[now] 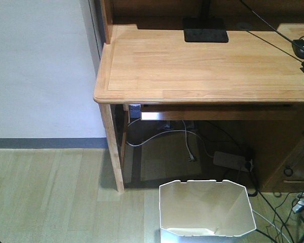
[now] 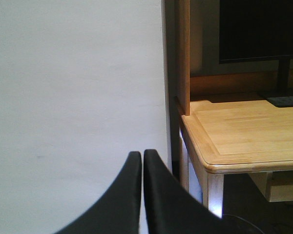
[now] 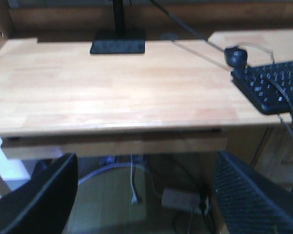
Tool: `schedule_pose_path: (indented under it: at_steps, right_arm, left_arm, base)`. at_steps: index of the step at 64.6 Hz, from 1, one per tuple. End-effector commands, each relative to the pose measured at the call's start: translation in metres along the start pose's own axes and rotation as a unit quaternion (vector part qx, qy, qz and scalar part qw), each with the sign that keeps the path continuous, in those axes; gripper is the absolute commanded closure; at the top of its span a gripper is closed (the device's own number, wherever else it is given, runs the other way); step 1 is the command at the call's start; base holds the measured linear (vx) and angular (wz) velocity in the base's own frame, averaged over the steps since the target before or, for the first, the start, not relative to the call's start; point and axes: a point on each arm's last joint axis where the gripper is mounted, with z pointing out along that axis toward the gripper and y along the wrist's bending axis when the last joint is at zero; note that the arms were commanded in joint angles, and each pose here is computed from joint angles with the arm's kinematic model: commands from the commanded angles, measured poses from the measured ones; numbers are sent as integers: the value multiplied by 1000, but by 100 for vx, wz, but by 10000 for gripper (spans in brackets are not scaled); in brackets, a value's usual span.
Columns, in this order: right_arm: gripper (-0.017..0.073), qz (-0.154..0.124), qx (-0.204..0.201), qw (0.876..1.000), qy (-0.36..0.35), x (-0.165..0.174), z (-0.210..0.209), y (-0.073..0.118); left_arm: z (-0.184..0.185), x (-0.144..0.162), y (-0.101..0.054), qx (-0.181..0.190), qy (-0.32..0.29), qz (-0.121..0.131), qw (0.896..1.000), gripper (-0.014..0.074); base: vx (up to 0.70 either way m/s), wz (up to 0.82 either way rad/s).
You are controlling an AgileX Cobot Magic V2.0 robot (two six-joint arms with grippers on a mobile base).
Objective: Move trash bin to bedside with robot
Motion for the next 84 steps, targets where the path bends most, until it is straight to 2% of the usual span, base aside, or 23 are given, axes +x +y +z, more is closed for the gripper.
schedule_pose_path:
  at_steps: [1,10,24,35,40,46,52,62,67,84]
  right_arm:
    - [6,-3,1,1000,5,-21,11,0]
    - [6,12,-5,994,104,-30,39,1]
    - [6,22,-11,971,238,-35,86,2]
    - [6,10,-14,951,309,-26,126,2]
    - [6,-4,-20,940,341,-18,144,2]
    - [6,-23,-28,925,378,-5,167,2]
    - [6,-23,-29,912,408,8,186,-2]
    - [10,21,-27,891,453,39,214,-21]
    - [15,24,-31,890,455,53,225,-31]
    - [29,6,-33,879,476,115,262,-36]
  left_arm:
    - [0,-3,0,4,-35,-12,999,600]
    - [0,-3,0,4,-35,-12,999,600]
    - [0,-3,0,4,-35,-12,999,600]
    - [0,-3,0,4,-35,-12,999,600]
    - [0,-3,0,4,-35,-12,999,600]
    - [0,-3,0,4,-35,-12,999,600]
    - [0,-3,0,4,-35,-12,999,600]
    - [0,-3,0,4,-35,-12,999,600]
    - [0,-3,0,4,-35,-12,999,600]
    - [0,-3,0,4,-35,-12,999,600]
  base:
    - [0,0]
    - [0,0]
    - [0,0]
    - [0,0]
    - [0,0]
    - [0,0]
    - [0,0]
    - [0,0]
    - [0,0]
    - [0,0]
